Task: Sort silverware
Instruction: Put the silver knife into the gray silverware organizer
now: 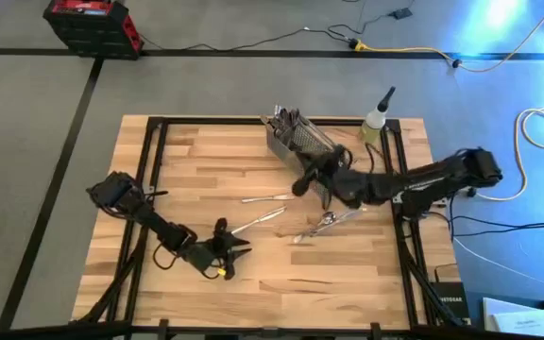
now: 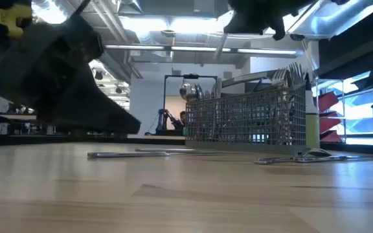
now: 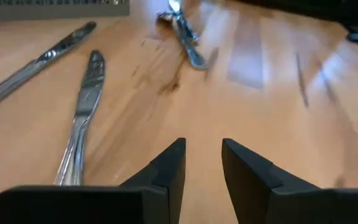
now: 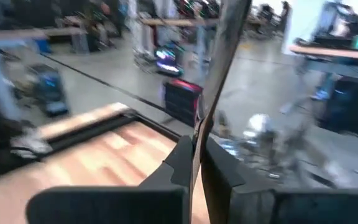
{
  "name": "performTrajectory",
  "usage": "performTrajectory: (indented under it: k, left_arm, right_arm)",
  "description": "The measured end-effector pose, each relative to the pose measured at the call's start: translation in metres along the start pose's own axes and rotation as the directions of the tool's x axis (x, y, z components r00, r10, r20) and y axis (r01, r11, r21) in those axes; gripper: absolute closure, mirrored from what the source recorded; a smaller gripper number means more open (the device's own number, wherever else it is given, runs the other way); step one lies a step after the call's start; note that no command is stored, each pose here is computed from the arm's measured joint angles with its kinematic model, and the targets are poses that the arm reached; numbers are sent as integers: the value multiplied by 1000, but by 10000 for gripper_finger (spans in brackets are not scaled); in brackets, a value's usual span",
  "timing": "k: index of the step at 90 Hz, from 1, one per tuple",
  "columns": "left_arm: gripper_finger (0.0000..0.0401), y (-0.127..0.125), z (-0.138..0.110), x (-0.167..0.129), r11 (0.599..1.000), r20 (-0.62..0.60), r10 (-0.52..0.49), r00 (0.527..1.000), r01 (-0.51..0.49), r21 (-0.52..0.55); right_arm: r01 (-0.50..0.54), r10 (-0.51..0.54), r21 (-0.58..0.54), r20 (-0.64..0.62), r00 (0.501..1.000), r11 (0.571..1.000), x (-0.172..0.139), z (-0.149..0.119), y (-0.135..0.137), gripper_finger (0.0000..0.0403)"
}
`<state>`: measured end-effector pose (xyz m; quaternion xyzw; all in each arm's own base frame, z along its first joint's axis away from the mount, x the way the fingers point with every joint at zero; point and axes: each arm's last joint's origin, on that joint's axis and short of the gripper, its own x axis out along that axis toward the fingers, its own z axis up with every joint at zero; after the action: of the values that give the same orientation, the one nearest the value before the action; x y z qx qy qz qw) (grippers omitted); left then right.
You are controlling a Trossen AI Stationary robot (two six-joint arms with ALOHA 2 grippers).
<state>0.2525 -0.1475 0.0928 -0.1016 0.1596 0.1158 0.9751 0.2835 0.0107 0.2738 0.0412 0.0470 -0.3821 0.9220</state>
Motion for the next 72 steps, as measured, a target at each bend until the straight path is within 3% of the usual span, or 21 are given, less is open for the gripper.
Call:
performTrajectory:
  k: [19,49,72]
  left_arm:
    - [312,1,-1,1,1000,-8,10,1000,-10,5]
    - [312,1,-5,-1,1000,-39,16,999,-15,7]
    - [313,1,-6,-1,1000,-46,15,999,-15,4]
  right_arm:
    - [50,-45,32,-133,990,998,37,8,-30,403]
    - [177,-156,56,-271,950,983,75,-18,-58,400]
    - [215,-197,46,-257,946,975,81,-22,-58,340]
